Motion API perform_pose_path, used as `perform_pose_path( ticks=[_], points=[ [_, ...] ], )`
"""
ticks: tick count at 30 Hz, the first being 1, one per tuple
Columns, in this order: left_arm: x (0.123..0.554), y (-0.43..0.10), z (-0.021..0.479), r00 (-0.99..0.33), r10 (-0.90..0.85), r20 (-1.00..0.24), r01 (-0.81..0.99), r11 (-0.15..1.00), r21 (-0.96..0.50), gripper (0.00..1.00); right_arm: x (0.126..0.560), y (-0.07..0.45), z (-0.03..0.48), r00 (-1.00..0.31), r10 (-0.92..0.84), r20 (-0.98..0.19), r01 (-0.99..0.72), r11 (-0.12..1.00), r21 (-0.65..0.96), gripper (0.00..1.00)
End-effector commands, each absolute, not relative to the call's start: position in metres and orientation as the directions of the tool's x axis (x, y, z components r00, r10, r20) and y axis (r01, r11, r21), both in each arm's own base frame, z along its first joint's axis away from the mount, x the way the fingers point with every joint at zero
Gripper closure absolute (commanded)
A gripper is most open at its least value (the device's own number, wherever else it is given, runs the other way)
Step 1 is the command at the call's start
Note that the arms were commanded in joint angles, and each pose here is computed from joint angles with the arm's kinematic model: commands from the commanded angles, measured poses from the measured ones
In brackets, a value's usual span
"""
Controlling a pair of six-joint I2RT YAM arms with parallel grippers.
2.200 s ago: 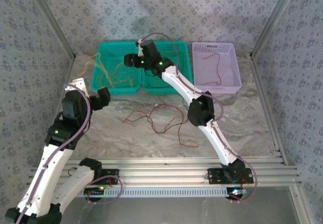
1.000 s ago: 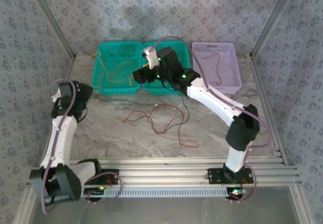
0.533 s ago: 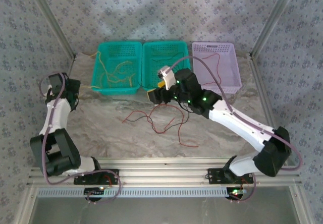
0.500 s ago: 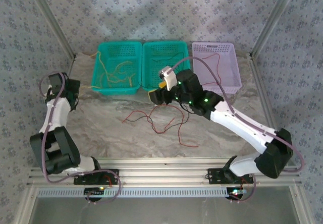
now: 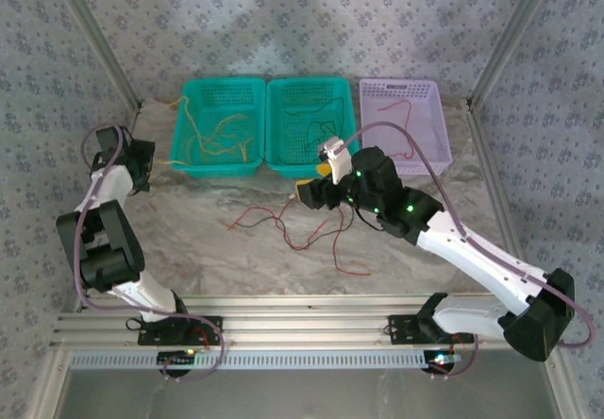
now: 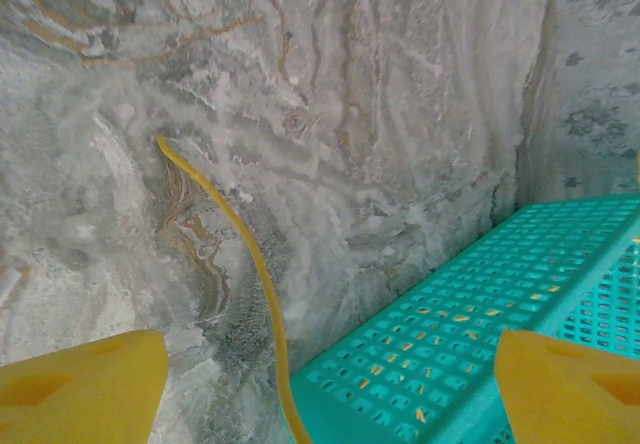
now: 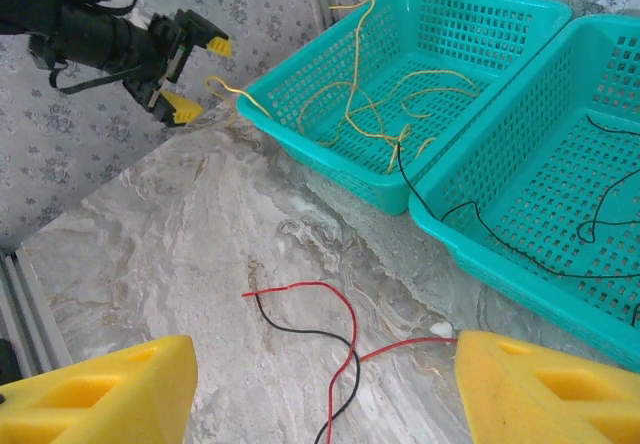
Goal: Untangle the cables
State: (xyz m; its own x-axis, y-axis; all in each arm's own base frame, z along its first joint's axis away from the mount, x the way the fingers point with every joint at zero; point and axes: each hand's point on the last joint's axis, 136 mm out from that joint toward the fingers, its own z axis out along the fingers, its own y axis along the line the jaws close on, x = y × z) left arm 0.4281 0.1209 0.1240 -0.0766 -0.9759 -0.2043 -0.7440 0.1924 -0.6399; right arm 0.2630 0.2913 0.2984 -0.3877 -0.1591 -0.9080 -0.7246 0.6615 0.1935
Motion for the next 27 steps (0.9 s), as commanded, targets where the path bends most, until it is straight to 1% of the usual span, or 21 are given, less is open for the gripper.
perform_pose_path(
  ticks=[1, 4, 6, 13, 17, 20, 22, 27],
  points=[
    [0.447, 0.114, 0.137, -0.088, -0.98, -0.178, -0.704, 0.187, -0.685, 0.18, 0.258, 0.289, 0.306, -0.356, -0.162, -0.92, -0.736, 0.655, 0.169, 0.3],
    [0.454, 0.112, 0.133, -0.09, -0.982, -0.167, -0.703, 0.182, -0.687, 0.21, 0.256, 0.29, 0.306, -0.357, -0.164, -0.919, -0.742, 0.647, 0.173, 0.3],
    [0.46, 0.11, 0.132, -0.095, -0.984, -0.153, -0.698, 0.175, -0.695, 0.3, 0.255, 0.29, 0.306, -0.356, -0.165, -0.92, -0.745, 0.645, 0.172, 0.3],
    [0.466, 0.111, 0.125, -0.107, -0.983, -0.148, -0.708, 0.18, -0.683, 0.57, 0.252, 0.288, 0.307, -0.347, -0.17, -0.922, -0.746, 0.646, 0.162, 0.3],
    [0.466, 0.111, 0.13, -0.12, -0.98, -0.158, -0.705, 0.196, -0.682, 0.78, 0.25, 0.287, 0.311, -0.339, -0.163, -0.927, -0.747, 0.645, 0.159, 0.3],
    [0.468, 0.109, 0.147, -0.139, -0.972, -0.19, -0.696, 0.233, -0.68, 0.94, 0.248, 0.287, 0.313, -0.336, -0.162, -0.928, -0.751, 0.64, 0.16, 0.3],
    [0.468, 0.106, 0.165, -0.16, -0.958, -0.24, -0.693, 0.282, -0.664, 1.0, 0.247, 0.288, 0.313, -0.334, -0.163, -0.928, -0.752, 0.639, 0.158, 0.3],
    [0.47, 0.083, 0.221, -0.237, -0.879, -0.414, -0.651, 0.46, -0.604, 1.0, 0.245, 0.288, 0.315, -0.327, -0.161, -0.931, -0.755, 0.637, 0.155, 0.3]
  ],
)
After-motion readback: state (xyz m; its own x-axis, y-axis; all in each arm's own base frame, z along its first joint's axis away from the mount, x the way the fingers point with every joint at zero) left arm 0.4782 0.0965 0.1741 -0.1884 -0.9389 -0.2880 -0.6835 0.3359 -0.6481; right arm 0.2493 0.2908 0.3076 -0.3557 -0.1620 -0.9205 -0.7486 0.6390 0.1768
